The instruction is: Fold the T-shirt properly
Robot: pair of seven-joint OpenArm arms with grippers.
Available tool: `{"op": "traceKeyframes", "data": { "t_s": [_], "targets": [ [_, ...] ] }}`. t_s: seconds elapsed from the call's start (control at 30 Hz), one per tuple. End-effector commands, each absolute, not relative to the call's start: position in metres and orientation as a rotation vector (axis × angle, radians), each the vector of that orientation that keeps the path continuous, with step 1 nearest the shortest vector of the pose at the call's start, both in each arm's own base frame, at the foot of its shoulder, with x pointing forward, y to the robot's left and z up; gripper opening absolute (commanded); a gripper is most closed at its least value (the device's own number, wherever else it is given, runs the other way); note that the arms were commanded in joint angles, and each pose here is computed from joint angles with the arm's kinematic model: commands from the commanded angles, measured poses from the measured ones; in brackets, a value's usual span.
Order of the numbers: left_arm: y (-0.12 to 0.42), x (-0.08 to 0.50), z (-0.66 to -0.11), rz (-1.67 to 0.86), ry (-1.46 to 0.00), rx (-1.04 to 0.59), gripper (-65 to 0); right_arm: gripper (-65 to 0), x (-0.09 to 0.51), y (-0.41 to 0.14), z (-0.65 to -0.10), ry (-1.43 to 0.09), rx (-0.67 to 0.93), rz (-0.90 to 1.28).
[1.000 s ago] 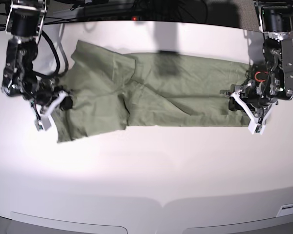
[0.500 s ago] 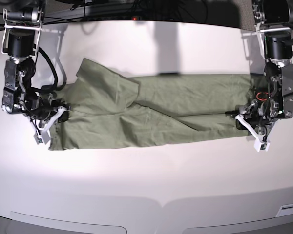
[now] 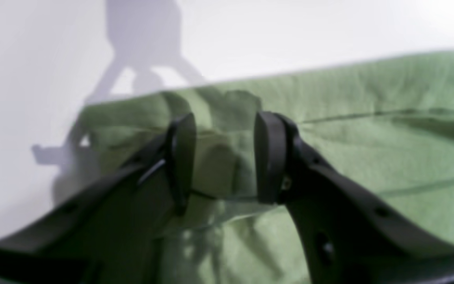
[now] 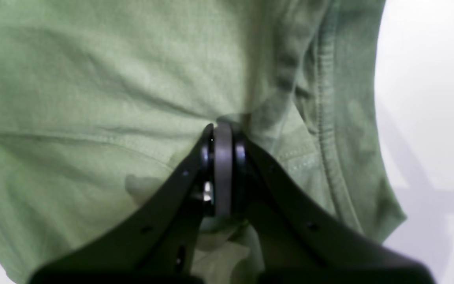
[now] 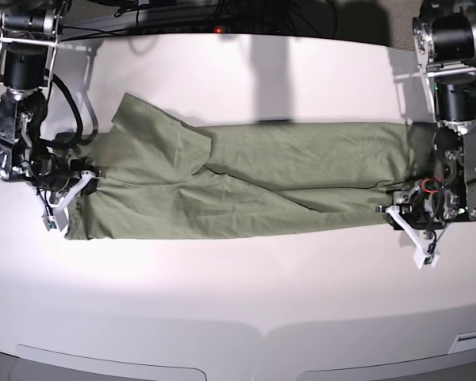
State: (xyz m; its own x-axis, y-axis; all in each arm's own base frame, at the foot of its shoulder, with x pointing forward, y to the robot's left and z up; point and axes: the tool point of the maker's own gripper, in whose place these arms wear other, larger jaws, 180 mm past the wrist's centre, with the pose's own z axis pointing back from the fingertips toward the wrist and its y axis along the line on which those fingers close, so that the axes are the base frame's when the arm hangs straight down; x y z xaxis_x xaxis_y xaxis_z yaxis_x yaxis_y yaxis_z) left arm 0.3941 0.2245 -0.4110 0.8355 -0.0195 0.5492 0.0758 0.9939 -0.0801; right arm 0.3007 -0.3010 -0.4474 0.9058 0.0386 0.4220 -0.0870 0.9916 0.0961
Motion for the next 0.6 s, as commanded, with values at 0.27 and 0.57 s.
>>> {"op": "traceKeyframes", "data": {
  "t_s": [0.27, 0.57],
  "targets": [
    [0.259, 0.407, -0.382, -0.144, -0.628, 0.004, -41.6, -55.3, 0.283, -0.32, -0.451, -0.337, 0.044, 0.064],
    [0.244, 0.401, -0.383, -0.151, -0.641, -0.122, -41.6, -51.3, 0.285, -0.314, -0.451, -0.345, 0.076, 0.051]
  ]
}}
